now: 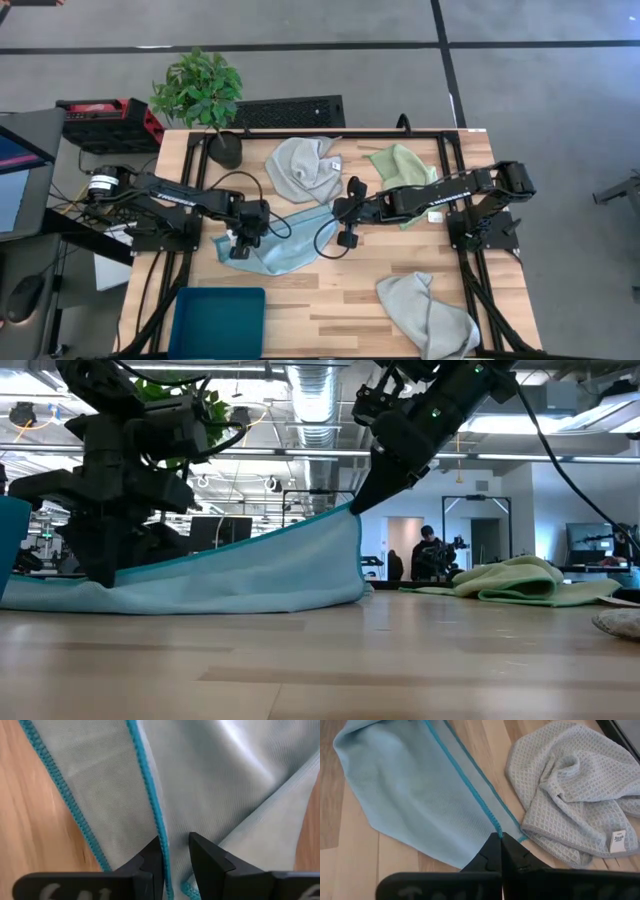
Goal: Fold microfiber towels
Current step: Fold the blue microfiber cloth
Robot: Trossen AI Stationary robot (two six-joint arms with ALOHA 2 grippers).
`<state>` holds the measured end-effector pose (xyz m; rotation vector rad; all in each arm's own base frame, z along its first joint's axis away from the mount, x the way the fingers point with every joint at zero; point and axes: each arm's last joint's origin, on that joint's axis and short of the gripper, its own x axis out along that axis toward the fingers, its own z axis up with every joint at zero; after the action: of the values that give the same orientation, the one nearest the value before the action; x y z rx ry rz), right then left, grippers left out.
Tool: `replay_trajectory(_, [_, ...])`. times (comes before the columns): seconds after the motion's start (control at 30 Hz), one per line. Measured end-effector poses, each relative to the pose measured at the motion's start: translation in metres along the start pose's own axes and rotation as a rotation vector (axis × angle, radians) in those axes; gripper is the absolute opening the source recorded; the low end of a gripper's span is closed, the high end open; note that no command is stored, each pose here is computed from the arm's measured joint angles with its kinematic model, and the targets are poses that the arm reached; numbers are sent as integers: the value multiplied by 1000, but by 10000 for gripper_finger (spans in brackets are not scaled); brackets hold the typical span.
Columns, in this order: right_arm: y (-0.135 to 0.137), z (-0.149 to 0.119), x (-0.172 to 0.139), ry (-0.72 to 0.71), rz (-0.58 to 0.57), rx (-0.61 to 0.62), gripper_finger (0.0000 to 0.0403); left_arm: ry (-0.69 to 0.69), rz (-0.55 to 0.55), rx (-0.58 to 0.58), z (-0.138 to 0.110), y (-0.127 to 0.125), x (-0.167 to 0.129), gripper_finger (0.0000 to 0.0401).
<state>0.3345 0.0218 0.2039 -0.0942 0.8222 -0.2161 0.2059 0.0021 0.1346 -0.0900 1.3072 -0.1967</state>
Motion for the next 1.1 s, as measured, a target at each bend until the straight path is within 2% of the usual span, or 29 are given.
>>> replay_trajectory(0.27, [0,0,0,0,-1,0,6,34,-89,-53,-4,-3,0,77])
replay_trajectory(0.4, [0,0,0,0,-1,0,6,63,-90,-69,-5,-3,-2,77])
replay_trajectory(0.7, [0,0,0,0,-1,0,7,60,-91,-82,13,-7,-19,77])
replay_trajectory(0.83, [0,0,0,0,-1,0,8,81,-114,-64,9,-11,-16,77])
replay_trajectory(1.1, [0,0,0,0,-1,-17,8,102,-88,-52,6,-15,-13,77])
